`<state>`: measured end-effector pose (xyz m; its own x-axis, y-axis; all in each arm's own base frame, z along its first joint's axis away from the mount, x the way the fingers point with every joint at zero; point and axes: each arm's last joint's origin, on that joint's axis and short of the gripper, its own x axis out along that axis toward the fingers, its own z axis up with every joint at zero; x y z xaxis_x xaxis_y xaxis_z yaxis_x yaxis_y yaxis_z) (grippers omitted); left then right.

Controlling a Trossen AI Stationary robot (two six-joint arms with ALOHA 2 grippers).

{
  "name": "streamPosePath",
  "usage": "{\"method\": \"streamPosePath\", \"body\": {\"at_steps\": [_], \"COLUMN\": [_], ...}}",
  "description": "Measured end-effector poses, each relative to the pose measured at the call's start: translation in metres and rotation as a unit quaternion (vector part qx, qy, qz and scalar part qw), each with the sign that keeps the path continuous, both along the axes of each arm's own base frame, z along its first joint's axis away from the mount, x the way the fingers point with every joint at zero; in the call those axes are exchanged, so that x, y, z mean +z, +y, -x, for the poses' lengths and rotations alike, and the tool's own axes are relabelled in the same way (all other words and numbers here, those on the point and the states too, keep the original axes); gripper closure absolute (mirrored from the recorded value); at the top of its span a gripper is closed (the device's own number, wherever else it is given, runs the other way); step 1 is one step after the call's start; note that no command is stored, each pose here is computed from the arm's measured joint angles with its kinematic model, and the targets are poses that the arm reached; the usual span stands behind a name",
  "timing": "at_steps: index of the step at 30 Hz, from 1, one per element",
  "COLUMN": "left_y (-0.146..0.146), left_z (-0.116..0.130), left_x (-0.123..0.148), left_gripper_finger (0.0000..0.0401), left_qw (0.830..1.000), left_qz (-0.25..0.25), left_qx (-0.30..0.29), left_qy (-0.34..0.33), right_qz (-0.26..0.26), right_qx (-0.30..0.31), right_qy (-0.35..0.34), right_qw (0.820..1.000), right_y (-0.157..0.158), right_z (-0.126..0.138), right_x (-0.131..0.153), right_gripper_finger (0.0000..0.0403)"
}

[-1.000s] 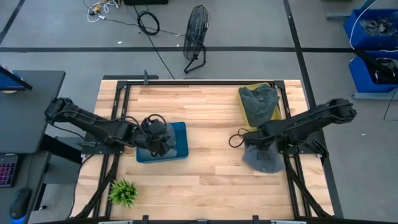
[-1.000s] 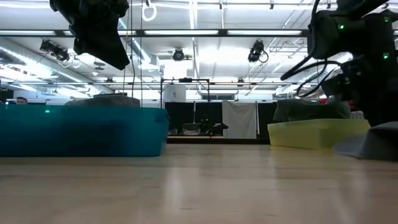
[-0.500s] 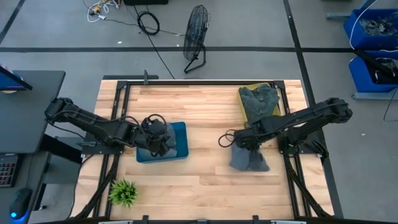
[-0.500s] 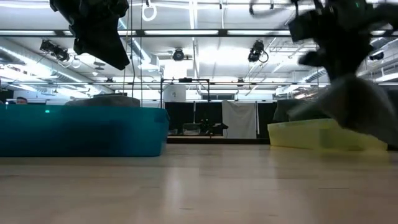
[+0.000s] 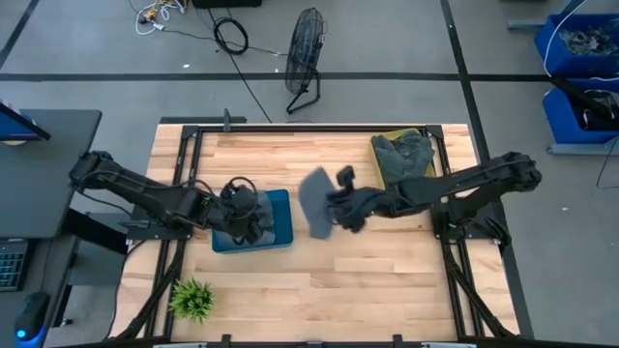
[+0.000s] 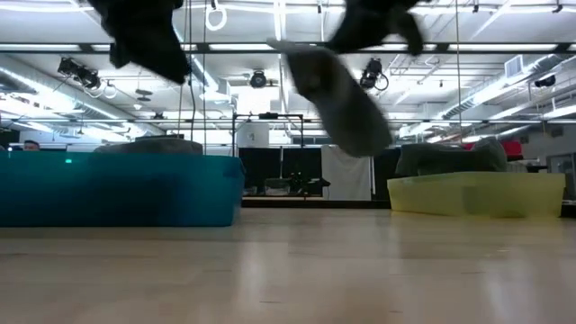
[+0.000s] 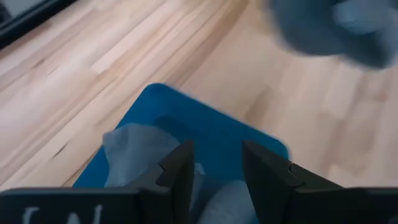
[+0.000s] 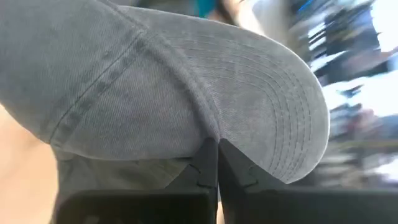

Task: Pick & Place hat
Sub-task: Put the blue cap into the blue bin

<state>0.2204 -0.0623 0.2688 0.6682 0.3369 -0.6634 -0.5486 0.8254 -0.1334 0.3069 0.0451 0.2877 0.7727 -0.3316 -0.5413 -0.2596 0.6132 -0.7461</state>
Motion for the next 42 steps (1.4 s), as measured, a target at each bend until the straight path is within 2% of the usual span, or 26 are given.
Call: {"method": "streamPosePath", "body": {"at_steps": [4, 7, 9, 15, 19, 22, 25, 28, 31, 33, 38, 42], "left_y": [-0.007, -0.015, -0.021, -0.034, -0.039, -0.04, -0.04, -0.039, -0.039, -0.039, -0.039, -0.039], "left_z": [0.001, 0.002, 0.003, 0.012, 0.015, 0.017, 0.018, 0.018, 0.018, 0.018, 0.018, 0.019], "left_x": [0.03, 0.057, 0.076, 0.114, 0.117, 0.115, 0.114, 0.114, 0.114, 0.114, 0.114, 0.113], "left_gripper_finger": [0.0276, 0.0285, 0.029, 0.0298, 0.0298, 0.0298, 0.0298, 0.0298, 0.0298, 0.0298, 0.0298, 0.0298], "left_qw": [0.999, 0.996, 0.993, 0.98, 0.979, 0.98, 0.981, 0.982, 0.982, 0.982, 0.982, 0.983], "left_qz": [-0.009, -0.04, -0.06, -0.107, -0.111, -0.106, -0.108, -0.109, -0.109, -0.109, -0.109, -0.103], "left_qx": [-0.027, -0.053, -0.07, -0.118, -0.125, -0.124, -0.111, -0.106, -0.106, -0.106, -0.106, -0.1], "left_qy": [-0.028, -0.054, -0.079, -0.117, -0.121, -0.116, -0.114, -0.115, -0.114, -0.113, -0.113, -0.111], "right_qz": [0.11, 0.195, 0.223, 0.221, 0.252, 0.283, 0.267, 0.208, 0.139, 0.118, 0.137, 0.198], "right_qx": [0.086, 0.161, 0.192, 0.266, 0.282, 0.292, 0.285, 0.292, 0.319, 0.316, 0.322, 0.321], "right_qy": [-0.045, -0.06, -0.075, -0.11, -0.154, -0.154, -0.158, -0.144, -0.136, -0.131, -0.096, -0.115], "right_qw": [0.989, 0.966, 0.953, 0.932, 0.913, 0.901, 0.907, 0.923, 0.928, 0.932, 0.932, 0.919], "right_y": [-0.003, -0.004, -0.007, -0.014, -0.012, -0.011, -0.011, -0.015, -0.02, -0.022, -0.027, -0.028], "right_z": [-0.03, -0.051, -0.064, -0.091, -0.103, -0.11, -0.118, -0.122, -0.124, -0.126, -0.135, -0.144], "right_x": [-0.002, -0.012, -0.021, -0.056, -0.066, -0.059, -0.043, -0.035, -0.038, -0.044, -0.074, -0.086], "right_gripper_finger": [0.0403, 0.0403, 0.0403, 0.0403, 0.0403, 0.0403, 0.0403, 0.0403, 0.0403, 0.0403, 0.0403, 0.0403]}}
